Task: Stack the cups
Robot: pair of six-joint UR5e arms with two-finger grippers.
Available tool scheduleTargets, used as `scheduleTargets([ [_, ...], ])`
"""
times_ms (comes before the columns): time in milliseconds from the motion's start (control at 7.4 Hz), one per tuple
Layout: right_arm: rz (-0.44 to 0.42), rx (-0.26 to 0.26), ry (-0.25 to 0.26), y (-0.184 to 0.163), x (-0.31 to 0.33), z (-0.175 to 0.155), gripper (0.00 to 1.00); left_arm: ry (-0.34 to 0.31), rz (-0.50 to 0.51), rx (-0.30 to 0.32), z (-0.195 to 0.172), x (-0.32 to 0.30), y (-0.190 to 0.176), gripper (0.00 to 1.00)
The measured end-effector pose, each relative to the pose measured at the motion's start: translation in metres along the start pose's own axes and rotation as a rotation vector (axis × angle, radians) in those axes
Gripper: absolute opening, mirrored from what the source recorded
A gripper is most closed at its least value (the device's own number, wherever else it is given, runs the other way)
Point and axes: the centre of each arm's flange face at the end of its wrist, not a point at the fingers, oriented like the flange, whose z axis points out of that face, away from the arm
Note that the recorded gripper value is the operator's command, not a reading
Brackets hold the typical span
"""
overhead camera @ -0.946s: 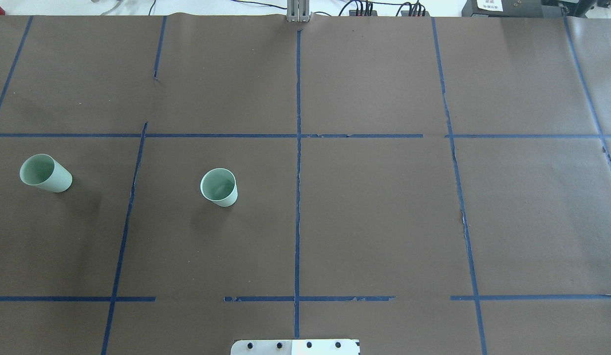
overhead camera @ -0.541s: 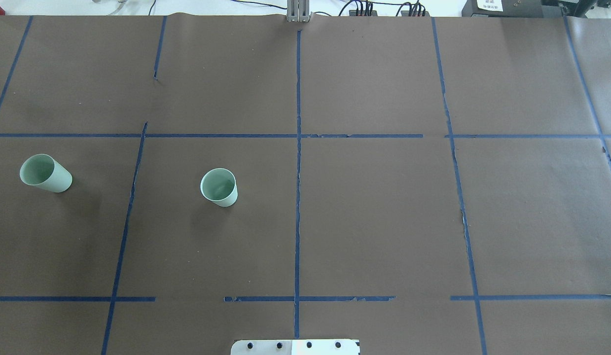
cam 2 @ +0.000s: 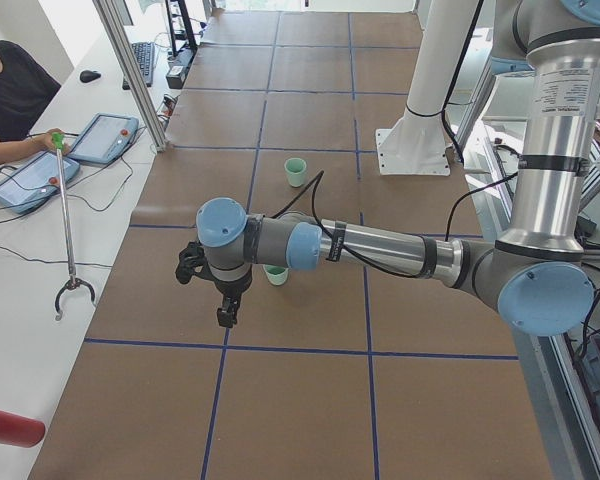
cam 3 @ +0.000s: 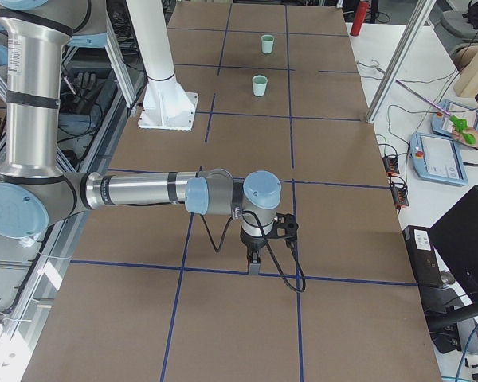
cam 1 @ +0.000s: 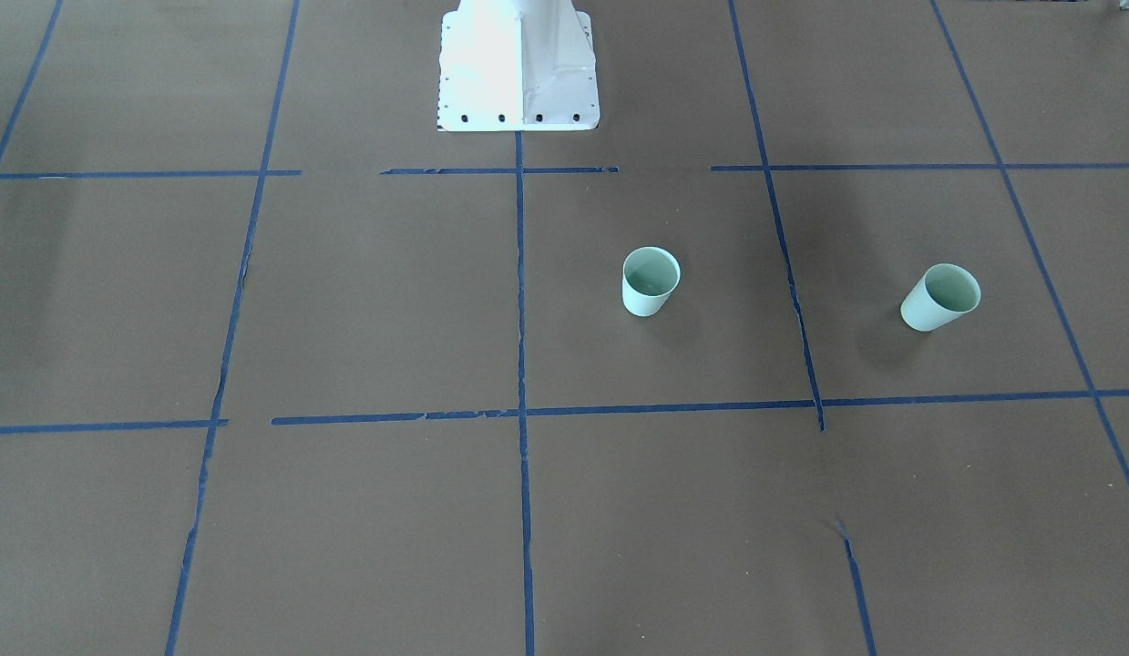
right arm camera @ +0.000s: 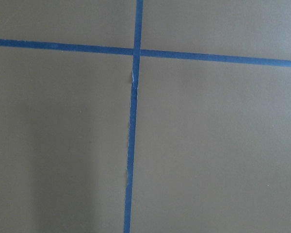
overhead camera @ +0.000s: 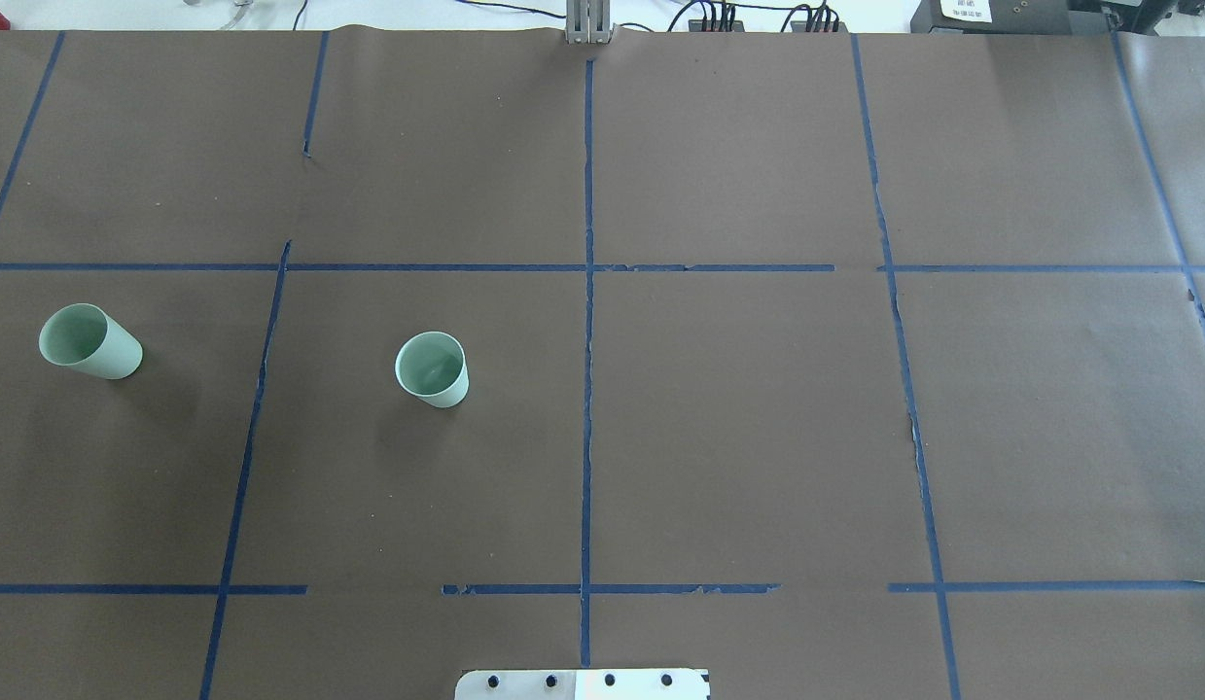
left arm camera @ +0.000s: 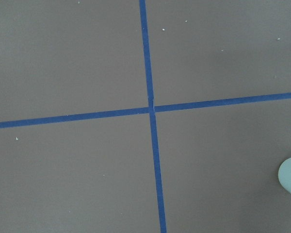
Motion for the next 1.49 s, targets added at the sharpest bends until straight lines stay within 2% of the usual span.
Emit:
scheduleTargets([
  [270, 0.000, 0.000, 0.000, 0.000, 0.000, 0.000, 1.00, 0.008, -0.024, 0.001, 0.010, 0.011, -0.003, 1.00],
  [405, 0.000, 0.000, 0.000, 0.000, 0.000, 0.000, 1.00, 0.014, -0.046, -0.004, 0.028, 0.026, -0.002, 1.00],
  [676, 0.000, 0.000, 0.000, 0.000, 0.000, 0.000, 1.00, 0.046, -0.118, 0.039, 0.072, 0.055, 0.024, 1.00],
  [811, 0.000, 0.000, 0.000, 0.000, 0.000, 0.000, 1.00, 0.070, -0.165, 0.040, 0.091, 0.075, 0.032, 1.00],
  [1081, 0.001, -0.001, 0.000, 0.000, 0.000, 0.000, 1.00, 0.096, -0.225, -0.012, 0.124, 0.112, 0.037, 1.00],
  [1486, 0.000, 0.000, 0.000, 0.000, 0.000, 0.000, 1.00, 0.109, -0.224, -0.050, 0.145, 0.141, 0.030, 1.00],
])
